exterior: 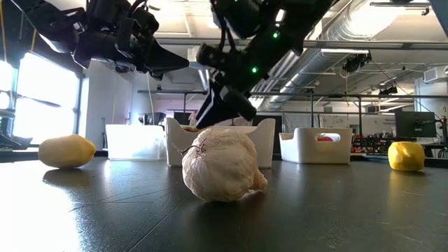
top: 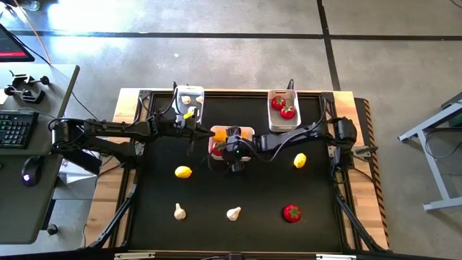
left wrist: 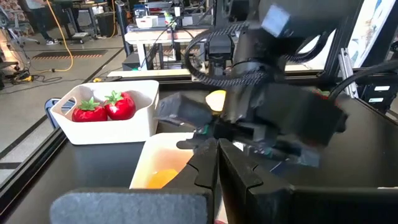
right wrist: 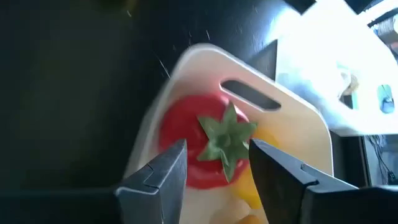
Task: Sort produce into baskets
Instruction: Put the red tomato into the gray bin
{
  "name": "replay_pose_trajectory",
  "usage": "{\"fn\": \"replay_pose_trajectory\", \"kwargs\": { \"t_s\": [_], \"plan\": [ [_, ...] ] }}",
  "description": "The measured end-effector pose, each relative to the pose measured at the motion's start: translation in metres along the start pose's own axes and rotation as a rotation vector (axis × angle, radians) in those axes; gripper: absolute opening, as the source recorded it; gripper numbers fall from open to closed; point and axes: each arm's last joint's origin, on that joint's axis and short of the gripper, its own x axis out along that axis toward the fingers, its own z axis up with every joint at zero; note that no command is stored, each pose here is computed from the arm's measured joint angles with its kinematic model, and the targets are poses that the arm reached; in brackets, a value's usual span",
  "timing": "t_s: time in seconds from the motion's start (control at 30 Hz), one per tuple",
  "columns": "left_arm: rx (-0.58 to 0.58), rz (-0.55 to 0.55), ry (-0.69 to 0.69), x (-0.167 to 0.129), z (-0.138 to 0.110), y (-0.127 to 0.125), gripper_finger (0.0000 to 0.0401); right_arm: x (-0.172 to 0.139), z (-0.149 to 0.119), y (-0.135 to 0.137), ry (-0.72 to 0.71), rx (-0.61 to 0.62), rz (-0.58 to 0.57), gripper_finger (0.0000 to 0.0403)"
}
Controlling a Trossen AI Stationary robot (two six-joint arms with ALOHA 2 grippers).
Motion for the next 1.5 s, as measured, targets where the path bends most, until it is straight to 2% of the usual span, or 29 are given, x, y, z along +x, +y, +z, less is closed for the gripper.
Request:
{"fn": "replay_pose_trajectory", "kwargs": {
  "t_s": [0.13,0.27,0.63,0.87,1.17,1.37,1.5],
  "plan": [
    [0.0,0.0,0.0,0.0,0.0,0.0,0.0,0.002,-0.001,-0.003,-0.004,0.01,0.0,0.0152],
    [0.0,0.0,0.0,0.0,0.0,0.0,0.0,0.003,-0.004,-0.007,-0.018,0.026,0.04,0.0125],
    [0.0,0.0,0.0,0.0,0.0,0.0,0.0,0.007,-0.013,-0.02,-0.005,0.112,0.063,0.0051],
    [0.0,0.0,0.0,0.0,0.0,0.0,0.0,0.008,-0.015,-0.021,0.001,0.095,0.064,0.0003],
    [0.0,0.0,0.0,0.0,0.0,0.0,0.0,0.007,-0.015,-0.019,0.004,0.05,0.073,0.0],
    [-0.002,-0.001,0.006,0.0,-0.001,0.0,0.0,0.005,-0.012,-0.017,0.028,0.165,0.075,0.0005],
    [-0.002,-0.001,0.006,0.0,-0.001,0.0,0.0,0.003,-0.008,-0.02,0.046,0.237,0.077,0.0043]
  ]
}}
